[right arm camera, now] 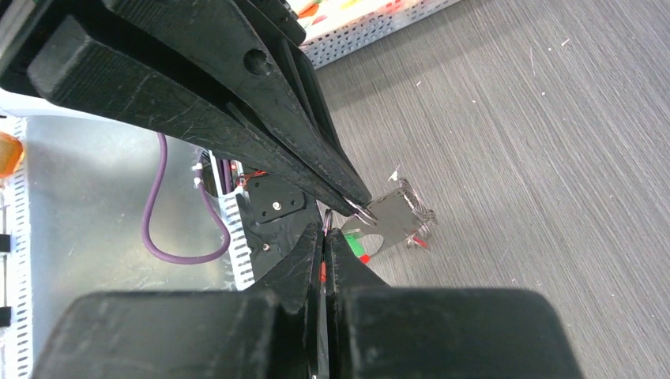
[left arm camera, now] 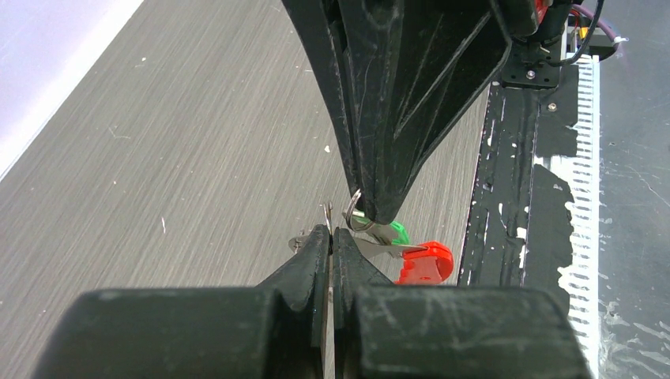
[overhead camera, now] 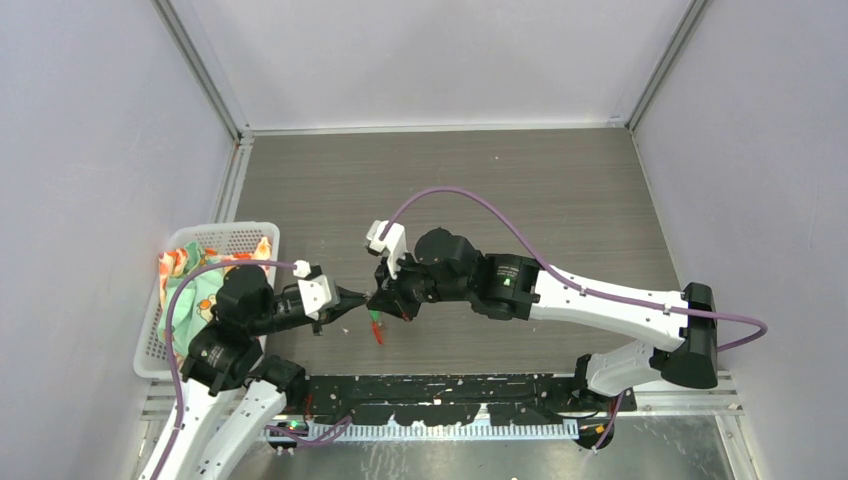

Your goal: Put the keys on the keyring

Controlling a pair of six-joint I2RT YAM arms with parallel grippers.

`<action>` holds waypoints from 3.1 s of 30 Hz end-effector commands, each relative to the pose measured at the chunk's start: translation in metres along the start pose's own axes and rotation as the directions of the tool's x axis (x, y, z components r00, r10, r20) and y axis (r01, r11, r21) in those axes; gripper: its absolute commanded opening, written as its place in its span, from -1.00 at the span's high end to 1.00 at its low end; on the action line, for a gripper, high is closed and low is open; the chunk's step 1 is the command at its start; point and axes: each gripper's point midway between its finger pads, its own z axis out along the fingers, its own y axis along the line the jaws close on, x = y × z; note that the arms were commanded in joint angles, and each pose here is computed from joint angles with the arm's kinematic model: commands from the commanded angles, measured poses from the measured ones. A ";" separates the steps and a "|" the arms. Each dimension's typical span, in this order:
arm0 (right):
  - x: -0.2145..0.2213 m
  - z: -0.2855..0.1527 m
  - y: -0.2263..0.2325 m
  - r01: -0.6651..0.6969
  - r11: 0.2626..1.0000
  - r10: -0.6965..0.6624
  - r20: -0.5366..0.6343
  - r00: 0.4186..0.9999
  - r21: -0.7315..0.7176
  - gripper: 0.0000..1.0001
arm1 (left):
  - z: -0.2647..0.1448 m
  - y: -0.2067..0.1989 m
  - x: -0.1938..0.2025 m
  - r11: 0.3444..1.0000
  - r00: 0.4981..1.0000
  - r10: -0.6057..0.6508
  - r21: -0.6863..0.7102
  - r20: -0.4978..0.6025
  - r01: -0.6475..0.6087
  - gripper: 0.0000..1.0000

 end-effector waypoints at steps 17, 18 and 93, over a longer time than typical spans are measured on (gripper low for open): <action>-0.034 -0.008 -0.009 -0.045 0.998 0.040 0.123 0.992 0.037 0.99 | -0.002 -0.006 -0.012 0.998 0.997 0.059 0.030 0.049 -0.061 0.99; -0.033 -0.008 -0.010 -0.047 0.998 0.042 0.120 0.992 0.039 0.99 | -0.002 -0.006 -0.013 0.998 0.997 0.061 0.031 0.051 -0.063 0.99; -0.023 -0.003 -0.026 -0.438 0.865 0.453 0.006 0.891 -0.243 0.98 | -0.010 -0.028 -0.050 0.988 0.974 0.089 0.109 0.207 -0.113 0.99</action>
